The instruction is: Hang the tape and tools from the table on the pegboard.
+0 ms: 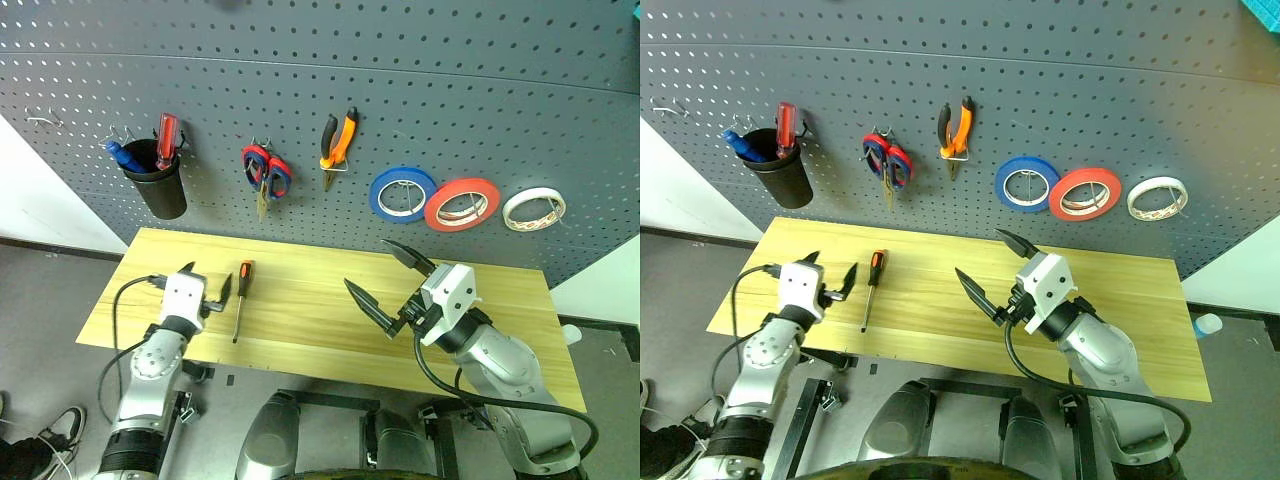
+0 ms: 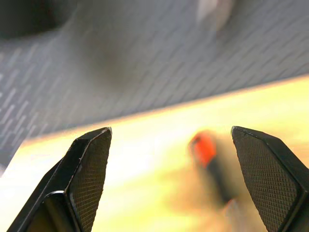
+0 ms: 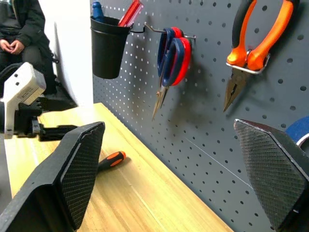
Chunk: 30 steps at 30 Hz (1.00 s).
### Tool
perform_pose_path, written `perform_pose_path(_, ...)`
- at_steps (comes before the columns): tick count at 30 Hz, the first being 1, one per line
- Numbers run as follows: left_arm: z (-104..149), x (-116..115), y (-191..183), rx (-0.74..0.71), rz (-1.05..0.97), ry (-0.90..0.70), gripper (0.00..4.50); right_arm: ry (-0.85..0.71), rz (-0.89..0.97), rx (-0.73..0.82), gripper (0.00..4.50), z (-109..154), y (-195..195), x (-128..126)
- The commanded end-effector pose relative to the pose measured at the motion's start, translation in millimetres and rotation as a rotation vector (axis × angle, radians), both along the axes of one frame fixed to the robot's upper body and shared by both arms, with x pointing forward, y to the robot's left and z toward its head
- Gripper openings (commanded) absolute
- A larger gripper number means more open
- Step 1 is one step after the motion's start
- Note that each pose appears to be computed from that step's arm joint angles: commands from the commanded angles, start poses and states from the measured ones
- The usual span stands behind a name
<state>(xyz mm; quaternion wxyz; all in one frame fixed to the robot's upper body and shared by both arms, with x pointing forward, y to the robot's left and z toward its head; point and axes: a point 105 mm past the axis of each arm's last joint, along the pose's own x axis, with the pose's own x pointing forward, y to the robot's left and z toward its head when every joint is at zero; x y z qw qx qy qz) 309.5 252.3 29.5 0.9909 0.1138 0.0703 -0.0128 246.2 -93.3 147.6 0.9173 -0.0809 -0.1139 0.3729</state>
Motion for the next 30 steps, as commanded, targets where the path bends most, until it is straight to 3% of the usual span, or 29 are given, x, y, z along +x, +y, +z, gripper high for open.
perform_pose_path(1, -1, 16, 0, -0.112, 0.072, 0.084, 4.13, -0.038, 0.024, 0.015, 4.50, 8, 3, -2)
perform_pose_path(5, -11, 35, -18, -0.217, 0.050, 0.210, 4.13, -0.035, 0.040, 0.024, 4.50, 9, 5, -3)
perform_pose_path(12, -17, 56, -39, -0.239, -0.008, 0.301, 4.13, 0.016, 0.091, -0.010, 4.50, 0, 9, -12)
perform_pose_path(20, -36, 55, -35, -0.265, 0.039, 0.396, 4.13, 0.068, 0.115, -0.074, 4.50, -16, 14, -15)
perform_pose_path(30, -39, 54, -35, -0.260, 0.036, 0.400, 4.13, 0.051, 0.137, -0.062, 4.50, -29, 39, -3)
